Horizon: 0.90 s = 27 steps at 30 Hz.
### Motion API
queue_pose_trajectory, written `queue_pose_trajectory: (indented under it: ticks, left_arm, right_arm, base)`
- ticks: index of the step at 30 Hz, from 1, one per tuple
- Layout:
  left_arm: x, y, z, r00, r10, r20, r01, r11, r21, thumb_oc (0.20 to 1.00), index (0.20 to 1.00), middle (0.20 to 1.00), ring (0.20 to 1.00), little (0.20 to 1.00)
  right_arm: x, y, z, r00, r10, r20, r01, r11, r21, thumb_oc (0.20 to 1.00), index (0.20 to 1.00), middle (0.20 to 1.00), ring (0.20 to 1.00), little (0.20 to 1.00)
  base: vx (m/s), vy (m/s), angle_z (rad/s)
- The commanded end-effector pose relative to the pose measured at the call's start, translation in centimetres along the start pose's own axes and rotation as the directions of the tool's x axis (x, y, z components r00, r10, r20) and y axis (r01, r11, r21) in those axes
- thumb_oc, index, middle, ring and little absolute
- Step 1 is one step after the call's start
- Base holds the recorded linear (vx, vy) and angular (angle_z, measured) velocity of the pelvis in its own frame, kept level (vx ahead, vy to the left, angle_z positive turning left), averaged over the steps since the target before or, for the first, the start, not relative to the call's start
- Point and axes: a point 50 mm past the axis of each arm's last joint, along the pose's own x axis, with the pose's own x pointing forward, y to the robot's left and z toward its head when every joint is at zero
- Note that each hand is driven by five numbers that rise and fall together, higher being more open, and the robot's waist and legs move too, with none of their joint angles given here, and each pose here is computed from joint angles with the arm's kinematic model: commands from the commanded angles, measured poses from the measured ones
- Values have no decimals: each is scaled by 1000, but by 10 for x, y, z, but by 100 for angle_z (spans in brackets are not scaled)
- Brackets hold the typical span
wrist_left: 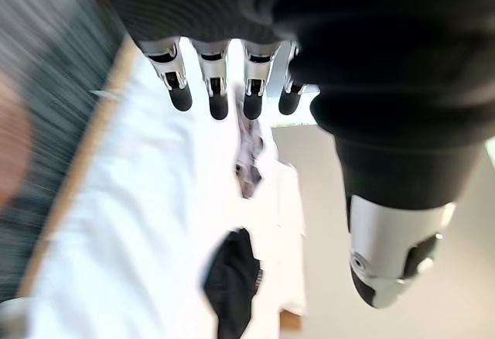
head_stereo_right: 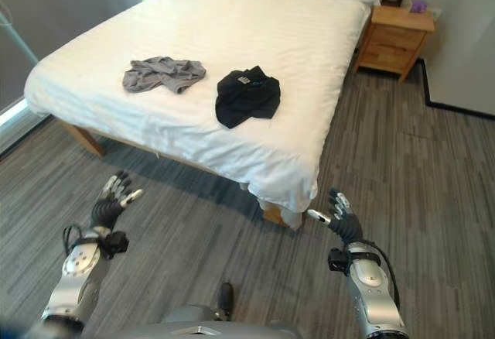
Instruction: Pick up bed clothes into laundry basket.
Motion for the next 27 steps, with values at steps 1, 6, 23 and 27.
queue_pose_trajectory:
  ticks: [1, 6, 23, 27]
  left_arm:
    - [-3, 28, 31, 991, 53, 124, -59, 997, 43, 1000, 1000, 1000, 1000, 1000]
    - [-4, 22, 21, 995, 36, 88, -39, 999, 31, 1000, 1000, 1000, 1000, 1000]
    - [10, 5, 28, 990, 52, 132, -46, 998, -52, 1000, 1000, 1000, 1000, 1000]
    - [3, 24, 46, 967, 135, 216, -119, 989, -84, 1000, 1000, 1000, 1000, 1000]
  right_arm:
    - [21, 4, 34, 988, 25, 152, -26, 1000, 10, 1000, 1000, 1000, 1000, 1000]
    - [10, -15, 23, 993, -26, 113, 27, 1000, -1, 1000, 1000, 1000, 1000, 1000]
    - [10, -46, 27, 980, -163, 113, 164, 987, 3, 1000, 1000, 1000, 1000, 1000]
    - [4, -62, 23, 977, -197, 85, 201, 979, -44, 1000, 1000, 1000, 1000, 1000]
  base:
    - [452, 197, 42]
    - [428, -10, 62]
    - [200, 50, 24]
    - [280, 400, -53]
